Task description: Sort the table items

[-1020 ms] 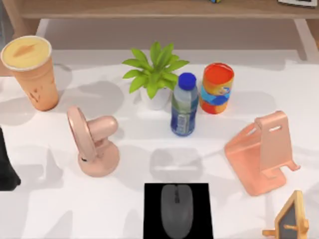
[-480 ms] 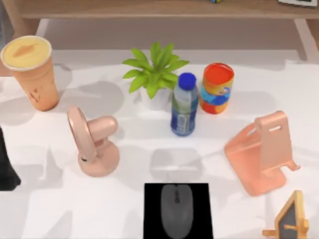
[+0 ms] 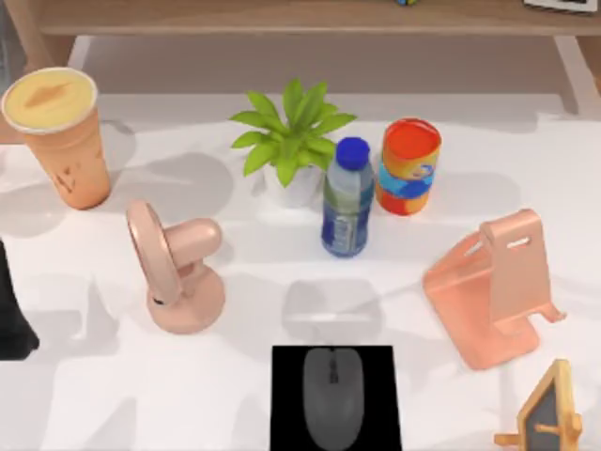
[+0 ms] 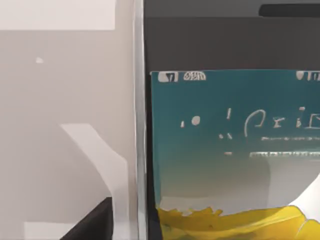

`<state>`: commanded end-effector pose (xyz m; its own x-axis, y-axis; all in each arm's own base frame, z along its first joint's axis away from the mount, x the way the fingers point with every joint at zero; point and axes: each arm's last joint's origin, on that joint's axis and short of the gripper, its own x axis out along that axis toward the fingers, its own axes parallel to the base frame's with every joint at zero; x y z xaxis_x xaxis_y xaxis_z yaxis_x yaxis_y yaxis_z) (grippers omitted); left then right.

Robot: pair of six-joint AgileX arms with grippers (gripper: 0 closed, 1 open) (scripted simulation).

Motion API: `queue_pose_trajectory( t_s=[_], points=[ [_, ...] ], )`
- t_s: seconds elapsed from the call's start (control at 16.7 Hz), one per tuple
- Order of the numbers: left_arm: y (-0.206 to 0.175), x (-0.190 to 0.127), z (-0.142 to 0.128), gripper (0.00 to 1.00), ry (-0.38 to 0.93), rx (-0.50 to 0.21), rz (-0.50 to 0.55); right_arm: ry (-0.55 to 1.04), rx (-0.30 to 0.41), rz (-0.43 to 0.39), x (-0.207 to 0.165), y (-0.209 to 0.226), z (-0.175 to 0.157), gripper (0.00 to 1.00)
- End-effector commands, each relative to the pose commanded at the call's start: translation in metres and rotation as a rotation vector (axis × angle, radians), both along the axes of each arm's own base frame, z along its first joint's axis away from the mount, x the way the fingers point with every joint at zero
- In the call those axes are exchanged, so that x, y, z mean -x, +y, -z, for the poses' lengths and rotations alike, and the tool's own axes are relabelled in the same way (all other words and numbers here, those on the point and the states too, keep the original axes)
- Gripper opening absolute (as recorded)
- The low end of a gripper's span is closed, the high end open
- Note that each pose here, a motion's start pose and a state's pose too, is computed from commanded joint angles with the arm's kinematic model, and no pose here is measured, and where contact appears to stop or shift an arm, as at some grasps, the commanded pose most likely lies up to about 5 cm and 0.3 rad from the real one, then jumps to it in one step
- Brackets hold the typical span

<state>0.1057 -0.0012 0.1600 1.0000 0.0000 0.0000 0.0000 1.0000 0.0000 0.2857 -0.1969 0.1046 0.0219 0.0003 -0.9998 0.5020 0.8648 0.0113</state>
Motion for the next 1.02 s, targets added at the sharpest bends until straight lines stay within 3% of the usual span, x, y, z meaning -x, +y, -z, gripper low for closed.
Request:
queue_pose_trajectory(
  t_s=[0.6, 1.02],
  points=[
    [0.0000, 0.0000, 0.0000, 1.00, 0.000, 0.000, 0.000, 0.000, 0.000, 0.000, 0.0000, 0.0000, 0.0000, 0.02],
    [0.0000, 0.0000, 0.0000, 1.00, 0.000, 0.000, 0.000, 0.000, 0.000, 0.000, 0.0000, 0.0000, 0.0000, 0.00]
  ],
)
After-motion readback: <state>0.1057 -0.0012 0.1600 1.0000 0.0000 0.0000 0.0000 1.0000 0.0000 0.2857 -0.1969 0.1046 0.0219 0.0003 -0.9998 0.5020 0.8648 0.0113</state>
